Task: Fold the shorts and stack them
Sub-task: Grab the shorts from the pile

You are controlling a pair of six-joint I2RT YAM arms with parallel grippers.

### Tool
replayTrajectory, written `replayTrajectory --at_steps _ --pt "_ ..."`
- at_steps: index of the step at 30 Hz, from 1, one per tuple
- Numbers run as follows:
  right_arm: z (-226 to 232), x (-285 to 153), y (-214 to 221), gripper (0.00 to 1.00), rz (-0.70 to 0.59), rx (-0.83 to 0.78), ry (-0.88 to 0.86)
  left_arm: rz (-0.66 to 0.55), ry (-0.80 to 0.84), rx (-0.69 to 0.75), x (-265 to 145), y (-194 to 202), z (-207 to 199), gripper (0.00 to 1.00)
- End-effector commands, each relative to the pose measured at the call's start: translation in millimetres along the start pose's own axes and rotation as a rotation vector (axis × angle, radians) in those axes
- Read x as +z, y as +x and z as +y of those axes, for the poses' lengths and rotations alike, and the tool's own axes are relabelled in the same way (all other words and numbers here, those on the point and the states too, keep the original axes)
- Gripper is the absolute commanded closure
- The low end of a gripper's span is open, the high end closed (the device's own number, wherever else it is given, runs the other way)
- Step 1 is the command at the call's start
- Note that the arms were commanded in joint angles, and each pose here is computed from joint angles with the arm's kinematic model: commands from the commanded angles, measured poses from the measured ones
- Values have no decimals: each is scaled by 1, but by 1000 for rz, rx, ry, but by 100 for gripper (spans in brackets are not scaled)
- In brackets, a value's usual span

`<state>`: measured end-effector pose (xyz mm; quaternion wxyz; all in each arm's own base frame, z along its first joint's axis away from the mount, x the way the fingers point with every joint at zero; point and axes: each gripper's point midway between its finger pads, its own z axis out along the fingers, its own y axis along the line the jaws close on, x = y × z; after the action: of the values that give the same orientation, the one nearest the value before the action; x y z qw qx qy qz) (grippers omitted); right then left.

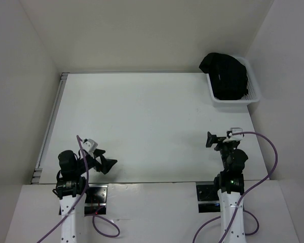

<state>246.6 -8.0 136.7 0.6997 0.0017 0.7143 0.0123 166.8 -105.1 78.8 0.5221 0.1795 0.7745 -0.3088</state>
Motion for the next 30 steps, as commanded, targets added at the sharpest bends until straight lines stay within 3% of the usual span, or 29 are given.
replayTrajectory --at_steps 1,8,10,11,14,15,16,17,18,19,22,23,24,28,30 --pt "-3 3 5 2 -21 -10 7 -30 23 46 -1 -10 -5 0" --pt "-3 3 5 2 -21 -10 7 -51 117 72 -1 -16 -21 0" --pt "16 1 -7 2 -48 -92 -112 -61 157 86 0 -16 -26 0" --pt "29 0 -14 0 -95 -264 -216 -74 171 106 1 -17 -26 0" --pt "72 -12 -37 0 -266 -554 -497 -136 139 205 4 -33 -16 0" --pt "86 -23 -19 0 -302 -911 -652 -161 113 239 5 -41 -12 0" --pt "87 -27 -6 0 -461 -1572 -709 -214 99 319 3 -59 -11 0" --pt "85 -21 -29 1 -538 -1636 -617 -242 96 361 2 -68 -11 0" --pt "82 -13 -15 1 -544 -1687 -582 -271 94 405 1 -76 -12 0" --pt "77 -10 -29 2 -583 -1834 -501 -299 83 444 0 -85 -12 0" --pt "93 -22 -73 2 -758 -1746 -445 -364 50 525 -7 -115 -16 0" --pt "100 -33 -104 2 -870 -1739 -379 -392 40 557 -11 -131 -20 0" --pt "103 -36 -115 2 -886 -1702 -393 -393 -10 534 -11 -139 -11 0" --pt "101 -11 -156 2 -773 -1597 -461 -317 -95 402 -6 -167 11 0" --pt "76 43 -197 2 -557 -1394 -406 -204 -95 275 9 -167 27 0"
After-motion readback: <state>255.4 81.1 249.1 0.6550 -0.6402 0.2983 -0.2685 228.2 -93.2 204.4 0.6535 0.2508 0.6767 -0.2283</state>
